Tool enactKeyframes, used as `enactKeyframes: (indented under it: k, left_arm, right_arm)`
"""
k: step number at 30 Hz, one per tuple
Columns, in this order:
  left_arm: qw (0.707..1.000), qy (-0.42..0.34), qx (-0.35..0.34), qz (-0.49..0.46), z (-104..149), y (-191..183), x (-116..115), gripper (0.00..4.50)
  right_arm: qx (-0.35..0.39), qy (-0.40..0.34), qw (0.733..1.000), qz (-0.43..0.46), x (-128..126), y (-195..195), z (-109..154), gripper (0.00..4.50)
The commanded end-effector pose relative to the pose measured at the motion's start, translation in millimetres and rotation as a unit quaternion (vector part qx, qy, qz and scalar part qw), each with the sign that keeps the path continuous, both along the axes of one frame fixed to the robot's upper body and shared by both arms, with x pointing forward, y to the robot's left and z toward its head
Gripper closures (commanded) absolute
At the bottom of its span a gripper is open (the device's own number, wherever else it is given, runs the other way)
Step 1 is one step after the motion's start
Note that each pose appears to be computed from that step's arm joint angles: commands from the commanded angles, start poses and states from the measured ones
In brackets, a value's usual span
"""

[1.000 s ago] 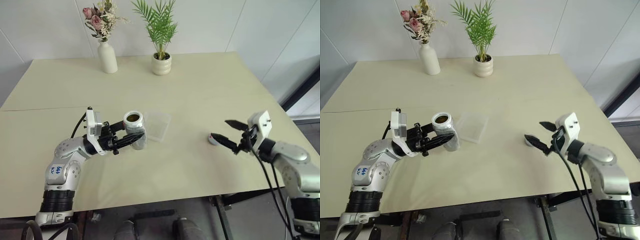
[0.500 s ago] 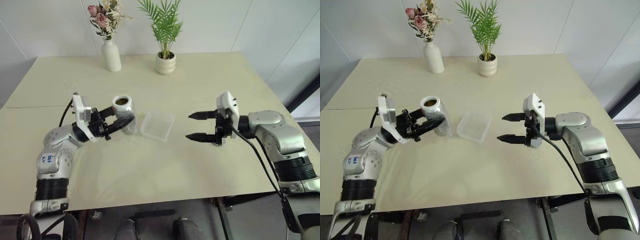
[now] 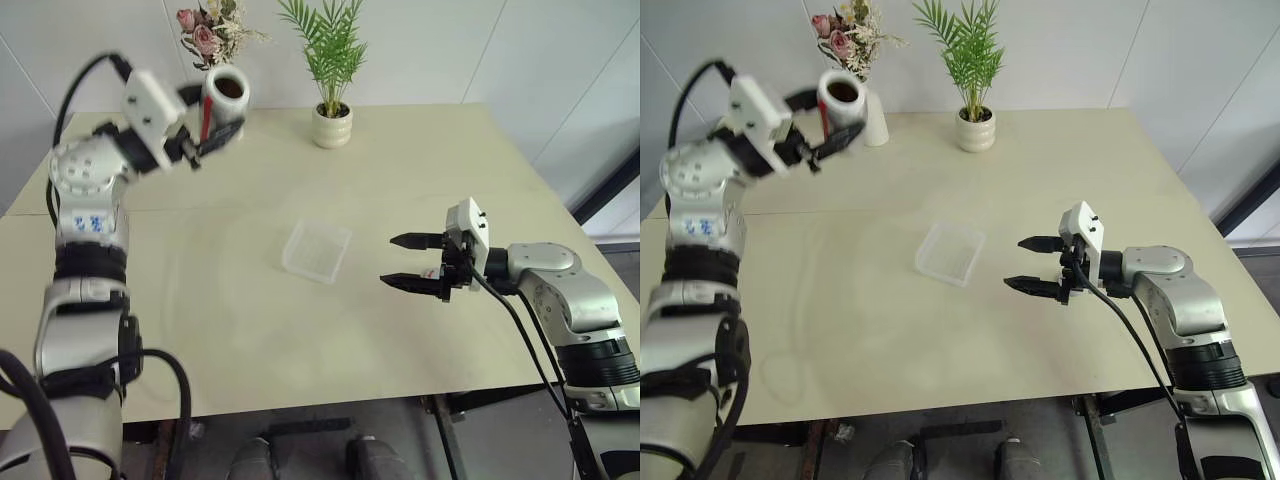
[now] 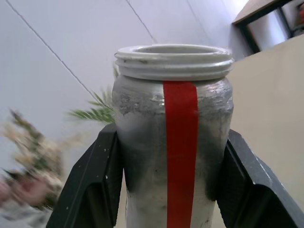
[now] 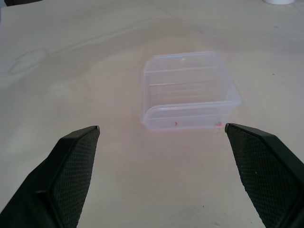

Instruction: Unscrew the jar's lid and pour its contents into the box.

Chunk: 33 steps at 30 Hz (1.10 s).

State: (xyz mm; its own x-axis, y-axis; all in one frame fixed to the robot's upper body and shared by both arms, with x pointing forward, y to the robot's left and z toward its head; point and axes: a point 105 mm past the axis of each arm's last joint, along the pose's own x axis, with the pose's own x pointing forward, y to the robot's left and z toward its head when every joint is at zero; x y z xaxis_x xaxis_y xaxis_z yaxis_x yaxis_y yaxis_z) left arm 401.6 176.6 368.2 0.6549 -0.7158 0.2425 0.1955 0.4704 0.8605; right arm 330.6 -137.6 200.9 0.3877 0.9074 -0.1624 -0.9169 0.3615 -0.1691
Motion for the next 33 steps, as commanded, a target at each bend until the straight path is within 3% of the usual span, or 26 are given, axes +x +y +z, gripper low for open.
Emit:
enactKeyframes:
  k: [1, 2, 3, 5, 8, 11, 17, 20, 24, 26, 28, 30, 33]
  left_arm:
    - [0.977, -0.136, 0.145, 0.073, 29, -17, -1, 2.35]
    - [0.965, -0.171, 0.182, 0.084, 35, -24, -2, 2.35]
    - [0.936, -0.221, 0.26, 0.085, 35, -37, -5, 2.35]
    - [0.889, -0.292, 0.343, 0.08, 35, -53, -9, 2.35]
    - [0.754, -0.465, 0.463, 0.022, 26, -83, -21, 2.35]
    - [0.654, -0.563, 0.501, -0.069, 7, -93, -30, 2.35]
    - [0.544, -0.659, 0.478, -0.204, -25, -112, -36, 2.35]
    - [0.518, -0.681, 0.462, -0.232, -27, -119, -41, 2.35]
    - [0.518, -0.711, 0.43, -0.205, -13, -125, -43, 2.35]
    - [0.495, -0.739, 0.413, -0.196, -9, -126, -46, 2.35]
    - [0.506, -0.739, 0.411, -0.171, -4, -123, -43, 2.35]
    - [0.49, -0.741, 0.434, -0.152, -2, -116, -36, 2.35]
    - [0.489, -0.736, 0.45, -0.128, -1, -110, -29, 2.35]
  right_arm:
    - [0.028, -0.025, 0.999, -0.004, -3, 1, 14, 0.04]
    - [0.031, -0.024, 0.999, -0.006, -3, 2, 14, 0.04]
    - [0.036, -0.023, 0.999, -0.007, -3, 2, 14, 0.04]
    - [0.04, -0.023, 0.999, -0.01, -3, 4, 14, 0.04]
    - [0.056, -0.024, 0.998, -0.017, -2, 7, 17, 0.04]
    - [0.069, -0.023, 0.997, -0.024, -1, 9, 19, 0.04]
    - [0.094, -0.016, 0.995, -0.027, 1, 13, 25, 0.04]
    - [0.093, -0.013, 0.995, -0.023, 2, 15, 25, 0.04]
    - [0.096, -0.014, 0.995, -0.018, 3, 17, 28, 0.04]
    - [0.099, -0.014, 0.995, -0.014, 3, 18, 29, 0.04]
    - [0.098, -0.012, 0.995, -0.012, 3, 18, 28, 0.04]
    - [0.096, -0.011, 0.995, -0.009, 2, 19, 27, 0.04]
    - [0.101, -0.013, 0.995, -0.01, 2, 18, 31, 0.04]
